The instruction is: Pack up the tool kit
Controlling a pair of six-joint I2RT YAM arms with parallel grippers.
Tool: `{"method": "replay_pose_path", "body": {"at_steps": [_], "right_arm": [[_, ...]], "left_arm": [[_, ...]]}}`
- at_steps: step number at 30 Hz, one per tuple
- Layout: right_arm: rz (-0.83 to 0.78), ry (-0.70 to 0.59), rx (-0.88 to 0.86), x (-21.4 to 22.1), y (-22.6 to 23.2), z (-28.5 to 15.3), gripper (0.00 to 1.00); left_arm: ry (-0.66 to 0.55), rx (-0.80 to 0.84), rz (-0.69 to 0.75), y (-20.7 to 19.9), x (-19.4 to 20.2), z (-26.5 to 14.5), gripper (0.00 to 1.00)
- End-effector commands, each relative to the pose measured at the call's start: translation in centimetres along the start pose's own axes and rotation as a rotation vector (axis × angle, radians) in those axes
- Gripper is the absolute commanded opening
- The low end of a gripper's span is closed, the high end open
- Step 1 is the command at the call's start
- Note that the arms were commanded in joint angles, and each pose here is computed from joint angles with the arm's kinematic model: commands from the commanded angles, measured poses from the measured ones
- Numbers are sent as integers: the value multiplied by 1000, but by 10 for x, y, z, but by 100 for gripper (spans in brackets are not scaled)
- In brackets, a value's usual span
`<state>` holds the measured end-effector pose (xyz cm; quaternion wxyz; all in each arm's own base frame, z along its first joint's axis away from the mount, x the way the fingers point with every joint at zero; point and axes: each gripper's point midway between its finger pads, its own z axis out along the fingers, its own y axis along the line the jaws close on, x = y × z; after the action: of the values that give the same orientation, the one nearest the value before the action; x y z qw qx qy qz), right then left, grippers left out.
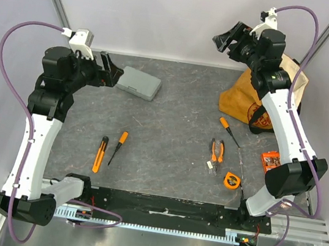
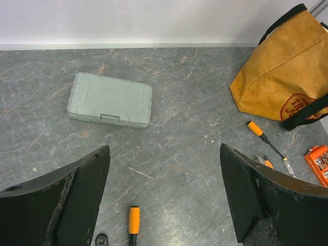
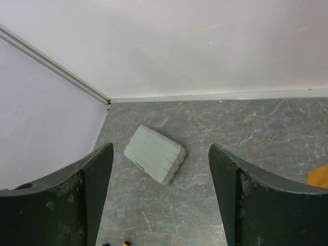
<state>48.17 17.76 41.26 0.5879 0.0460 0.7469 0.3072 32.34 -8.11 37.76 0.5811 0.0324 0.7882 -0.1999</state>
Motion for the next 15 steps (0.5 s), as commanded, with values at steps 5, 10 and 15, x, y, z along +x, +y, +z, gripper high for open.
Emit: {"method": "replay_pose_path", "body": {"at_steps": [5, 10, 15], "right_arm": [[-52, -30, -47, -6, 18, -8, 82], [-96, 13, -70, 13, 26, -6, 82], [-148, 89, -102, 50, 44, -4, 82]], "left_arm": [[-37, 20, -5, -5, -1, -8, 94], [-25, 8, -5, 1, 7, -1, 96], [43, -111, -53, 29, 20, 25, 99]]}}
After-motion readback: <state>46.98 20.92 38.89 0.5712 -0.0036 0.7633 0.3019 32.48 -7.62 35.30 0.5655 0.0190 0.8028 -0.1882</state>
